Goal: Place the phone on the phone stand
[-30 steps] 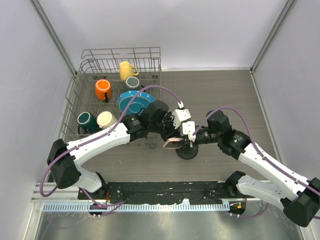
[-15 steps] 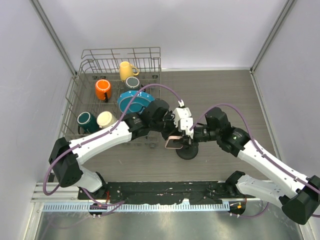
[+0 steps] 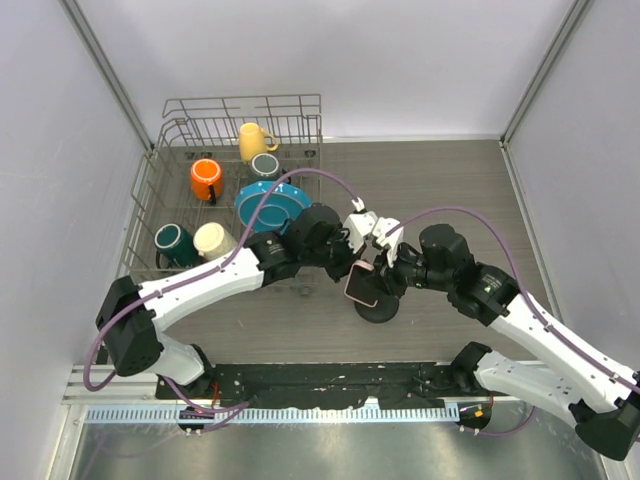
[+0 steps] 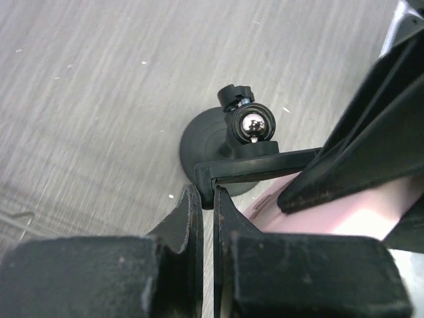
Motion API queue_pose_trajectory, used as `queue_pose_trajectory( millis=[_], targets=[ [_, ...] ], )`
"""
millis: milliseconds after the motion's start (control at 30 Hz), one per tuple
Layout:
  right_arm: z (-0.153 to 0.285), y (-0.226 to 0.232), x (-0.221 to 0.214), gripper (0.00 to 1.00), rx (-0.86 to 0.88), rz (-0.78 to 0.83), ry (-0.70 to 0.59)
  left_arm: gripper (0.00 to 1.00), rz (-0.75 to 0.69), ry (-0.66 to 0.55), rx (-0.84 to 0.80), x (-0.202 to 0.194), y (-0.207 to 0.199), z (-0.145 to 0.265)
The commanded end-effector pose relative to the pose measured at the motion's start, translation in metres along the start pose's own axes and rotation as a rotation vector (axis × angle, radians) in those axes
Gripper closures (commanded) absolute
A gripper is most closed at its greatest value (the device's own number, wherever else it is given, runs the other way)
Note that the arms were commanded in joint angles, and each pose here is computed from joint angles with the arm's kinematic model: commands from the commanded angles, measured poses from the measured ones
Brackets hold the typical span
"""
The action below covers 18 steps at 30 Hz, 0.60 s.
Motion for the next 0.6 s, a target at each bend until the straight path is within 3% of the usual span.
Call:
queue_pose_trajectory(
  millis=[0, 100, 167, 200, 400, 567],
  targets=[
    [0.022, -0.012, 0.023, 1.0, -0.278, -0.26, 0.032, 1.0, 0.095, -0.03, 0.458, -0.011, 0.042, 0.028],
    [0.006, -0.012, 0.022, 1.0, -0.348, -0.36, 0.186, 1.0, 0.139, -0.125, 0.655, -0.006, 0.054, 0.043],
    [-0.003, 0.0, 0.02, 1.0, -0.404, -0.338, 0.285, 1.0, 0.153, -0.16, 0.716, -0.005, 0.059, 0.05],
    [-0.009, -0.004, 0.016, 1.0, -0.526, -0.366, 0.313, 1.0, 0.163, -0.179, 0.774, -0.004, 0.062, 0.056],
    [-0.001, 0.005, -0.007, 0.99, -0.637, -0.468, 0.315, 1.0, 0.184, -0.185, 0.86, -0.007, 0.071, 0.065],
    [0.016, 0.01, -0.015, 1.0, -0.672, -0.509, 0.215, 1.0, 0.196, -0.193, 0.952, -0.007, 0.081, 0.073]
  ],
)
Point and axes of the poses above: each gripper's point midway between its finger pads, its own z axis back along the fingers, its own y axis along the line the jaws close on, x = y × z, the point moved 9 cm from there along z, back along the fingers, and after that the axes turned 5 degrees about z, right-handed, at the moved point
